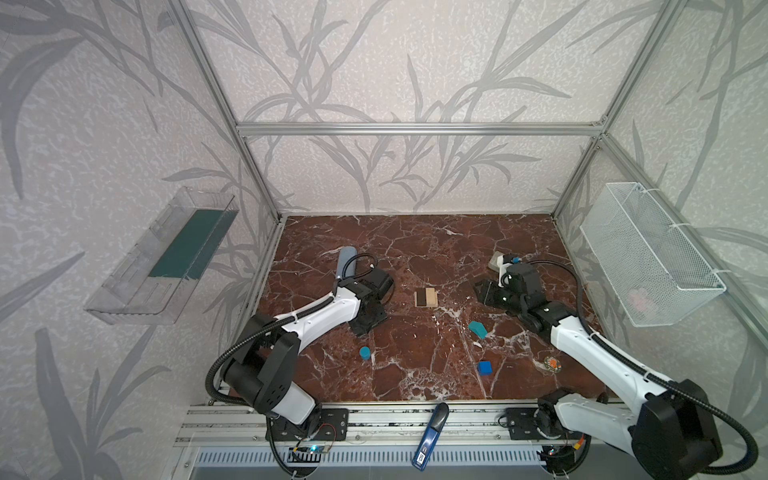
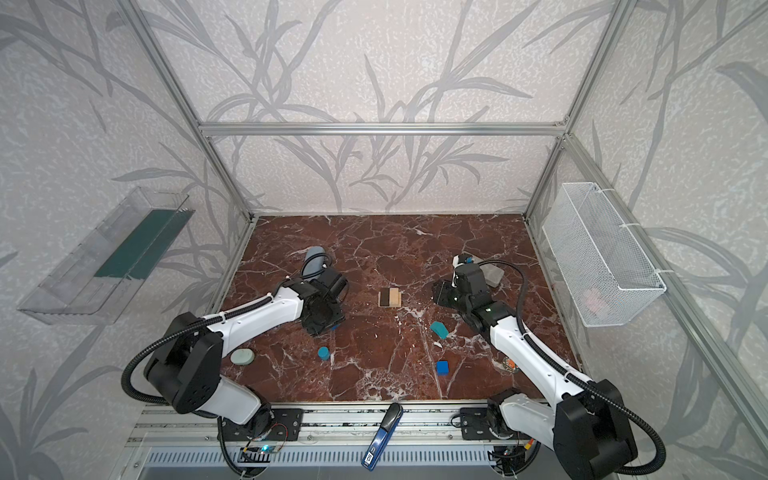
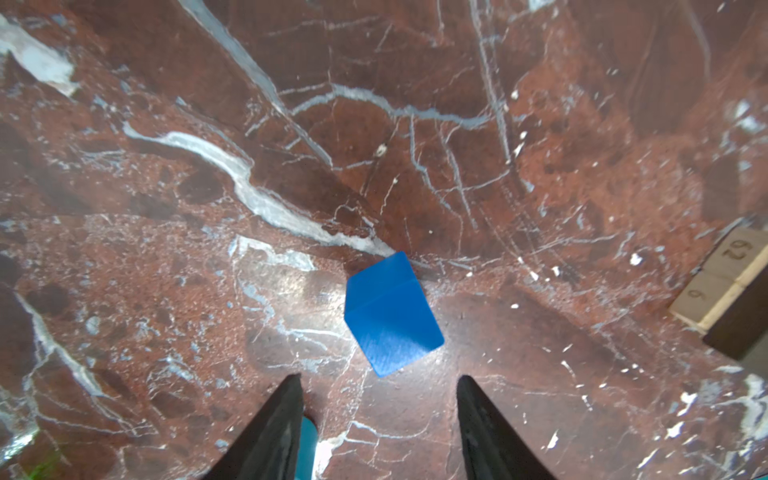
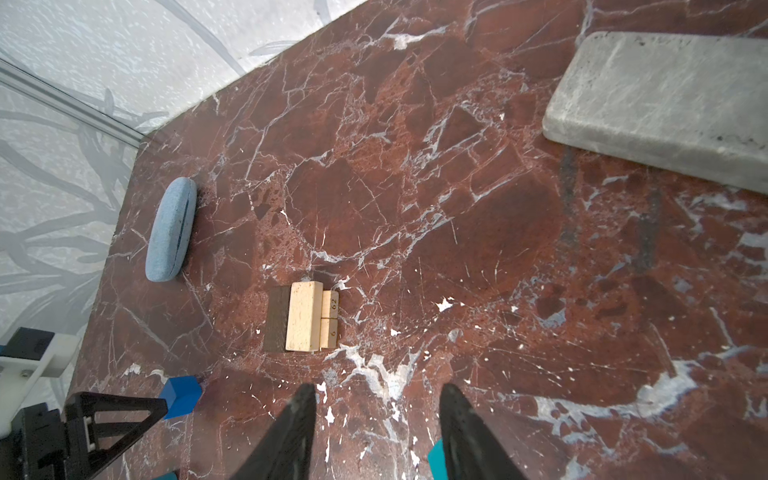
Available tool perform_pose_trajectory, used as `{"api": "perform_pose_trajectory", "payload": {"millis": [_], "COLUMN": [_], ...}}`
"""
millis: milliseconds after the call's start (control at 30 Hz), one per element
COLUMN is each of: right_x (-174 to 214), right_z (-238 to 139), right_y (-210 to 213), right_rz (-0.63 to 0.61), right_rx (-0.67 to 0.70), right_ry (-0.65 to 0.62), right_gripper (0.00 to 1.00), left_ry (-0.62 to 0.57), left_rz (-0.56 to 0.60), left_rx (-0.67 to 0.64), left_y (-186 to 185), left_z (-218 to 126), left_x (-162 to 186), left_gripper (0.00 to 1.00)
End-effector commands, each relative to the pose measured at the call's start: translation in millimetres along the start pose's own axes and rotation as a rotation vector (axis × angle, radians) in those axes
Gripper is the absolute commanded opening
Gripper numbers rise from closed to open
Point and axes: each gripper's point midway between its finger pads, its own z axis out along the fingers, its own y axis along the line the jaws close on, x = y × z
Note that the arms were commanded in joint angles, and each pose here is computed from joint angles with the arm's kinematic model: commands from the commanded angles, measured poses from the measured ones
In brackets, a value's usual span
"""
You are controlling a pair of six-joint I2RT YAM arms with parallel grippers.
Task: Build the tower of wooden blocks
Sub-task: 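Lower the left gripper around the blue cube and close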
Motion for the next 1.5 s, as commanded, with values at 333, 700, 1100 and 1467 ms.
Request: {"api": "perform_pose_trajectory", "payload": {"millis": [333,700,1100,1467], "right_x": [1,1,1,2], "right_z": [1,2,2,3], "right_y": [-7,-12,-13,-14], "right_rz": [-0.001,0.007,0.010,0.014], "right_rx": [0.010,0.022,0.022,0.024], "right_ry": [-0.002,-0.004,-0.003,-0.001], "right_gripper": [0.50,0.50,0.50,0.50], "left_ry": [-0.041,-0.021,0.002,0.000], "left_rz": [-0.044,-0.050,-0.036,-0.016], "left_rx": [-0.034,-0.039,-0.060,-0.091], "left_y": [-5,-7,-6,-1], "left_z": [1,11,24,29], "left_x": [-18,-16,-12,-12], "left_gripper": [0.59,0.59,0.53,0.43]}}
